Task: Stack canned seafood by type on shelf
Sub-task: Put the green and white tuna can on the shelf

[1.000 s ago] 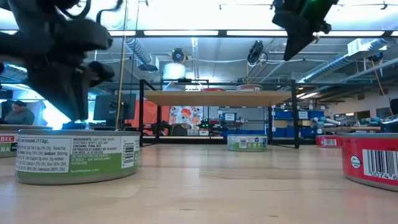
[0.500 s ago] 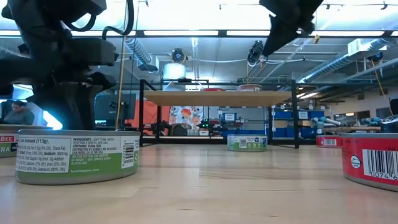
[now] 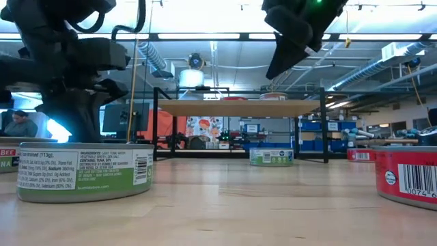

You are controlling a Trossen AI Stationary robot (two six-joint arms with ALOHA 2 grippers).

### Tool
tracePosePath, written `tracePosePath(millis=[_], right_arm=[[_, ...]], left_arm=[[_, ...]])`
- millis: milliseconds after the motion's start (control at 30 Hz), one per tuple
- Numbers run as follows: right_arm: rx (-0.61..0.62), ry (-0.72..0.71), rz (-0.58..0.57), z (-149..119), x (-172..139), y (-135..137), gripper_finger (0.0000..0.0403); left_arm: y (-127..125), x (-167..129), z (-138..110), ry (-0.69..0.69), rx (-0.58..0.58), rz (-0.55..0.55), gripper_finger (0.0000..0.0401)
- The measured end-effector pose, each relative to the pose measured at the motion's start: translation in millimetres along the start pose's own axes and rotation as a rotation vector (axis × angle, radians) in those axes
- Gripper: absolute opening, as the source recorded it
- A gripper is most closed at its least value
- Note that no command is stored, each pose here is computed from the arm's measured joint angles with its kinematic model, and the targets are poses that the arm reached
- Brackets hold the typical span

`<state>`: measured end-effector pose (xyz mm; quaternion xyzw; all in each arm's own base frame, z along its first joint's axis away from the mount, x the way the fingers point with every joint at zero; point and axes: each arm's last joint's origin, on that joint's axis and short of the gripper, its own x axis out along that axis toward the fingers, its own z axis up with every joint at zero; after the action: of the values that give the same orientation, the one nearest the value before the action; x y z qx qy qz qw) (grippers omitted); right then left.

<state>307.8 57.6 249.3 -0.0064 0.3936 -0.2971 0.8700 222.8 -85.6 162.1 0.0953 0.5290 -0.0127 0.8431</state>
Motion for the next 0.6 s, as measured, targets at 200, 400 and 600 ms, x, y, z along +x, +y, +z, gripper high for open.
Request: tracePosePath(millis=[200,400,600], right_arm=[[0.016,-0.015,0.008,2,-5,-3,0.0012],[0.017,-0.014,0.007,2,-5,-3,0.0014],[0.017,-0.013,0.008,2,-5,-3,0.001]], left_arm=[[-2,-7,11,-0.023,0.017,-0.063,0.0002],[2,-11,18,-0.024,0.019,-0.066,0.0001],[4,-12,18,-0.006,0.036,-0.085,0.0004]])
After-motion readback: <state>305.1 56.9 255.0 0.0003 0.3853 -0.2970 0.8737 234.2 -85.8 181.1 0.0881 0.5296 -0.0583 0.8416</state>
